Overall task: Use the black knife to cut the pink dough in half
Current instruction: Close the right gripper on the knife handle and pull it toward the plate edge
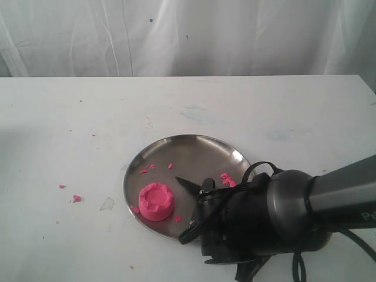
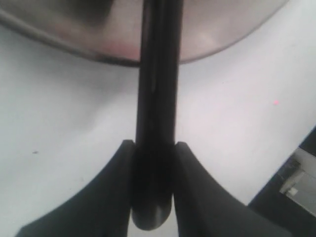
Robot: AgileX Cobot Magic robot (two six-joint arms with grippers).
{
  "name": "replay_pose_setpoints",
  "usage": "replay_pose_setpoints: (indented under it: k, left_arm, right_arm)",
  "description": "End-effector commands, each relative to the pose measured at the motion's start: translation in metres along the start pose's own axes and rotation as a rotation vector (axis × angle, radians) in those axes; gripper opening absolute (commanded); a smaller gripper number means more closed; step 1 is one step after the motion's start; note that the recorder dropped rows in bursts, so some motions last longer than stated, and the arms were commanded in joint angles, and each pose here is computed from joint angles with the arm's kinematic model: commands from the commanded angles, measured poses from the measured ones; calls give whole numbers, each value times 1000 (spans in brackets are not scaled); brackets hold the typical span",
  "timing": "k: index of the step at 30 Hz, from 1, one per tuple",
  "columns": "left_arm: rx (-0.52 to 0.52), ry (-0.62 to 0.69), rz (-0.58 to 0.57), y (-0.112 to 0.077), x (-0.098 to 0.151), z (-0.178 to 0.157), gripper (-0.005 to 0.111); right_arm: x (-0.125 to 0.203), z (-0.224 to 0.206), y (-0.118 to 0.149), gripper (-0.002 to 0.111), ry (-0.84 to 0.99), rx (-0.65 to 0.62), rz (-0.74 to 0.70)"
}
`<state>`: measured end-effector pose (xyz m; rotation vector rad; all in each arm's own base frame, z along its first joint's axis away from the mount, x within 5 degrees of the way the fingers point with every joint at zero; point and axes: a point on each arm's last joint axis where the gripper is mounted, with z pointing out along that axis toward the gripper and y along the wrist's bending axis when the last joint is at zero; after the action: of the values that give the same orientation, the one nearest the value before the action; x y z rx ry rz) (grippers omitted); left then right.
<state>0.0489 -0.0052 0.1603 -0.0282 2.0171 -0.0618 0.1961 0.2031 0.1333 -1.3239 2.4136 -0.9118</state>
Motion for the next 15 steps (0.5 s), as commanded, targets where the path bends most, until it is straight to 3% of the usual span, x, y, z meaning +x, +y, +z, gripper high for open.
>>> replay_pose_setpoints:
  k: [1,7,15]
  left_arm:
    - [1,4,0,0,1,0,0]
    - [1,4,0,0,1,0,0]
    - [1,4,0,0,1,0,0]
  right_arm:
    - [3,-2,-14,0,18,143,31]
    - [12,-6,-37,0,9,100,138]
    - [38,-26,-91,0,-233,-359,417]
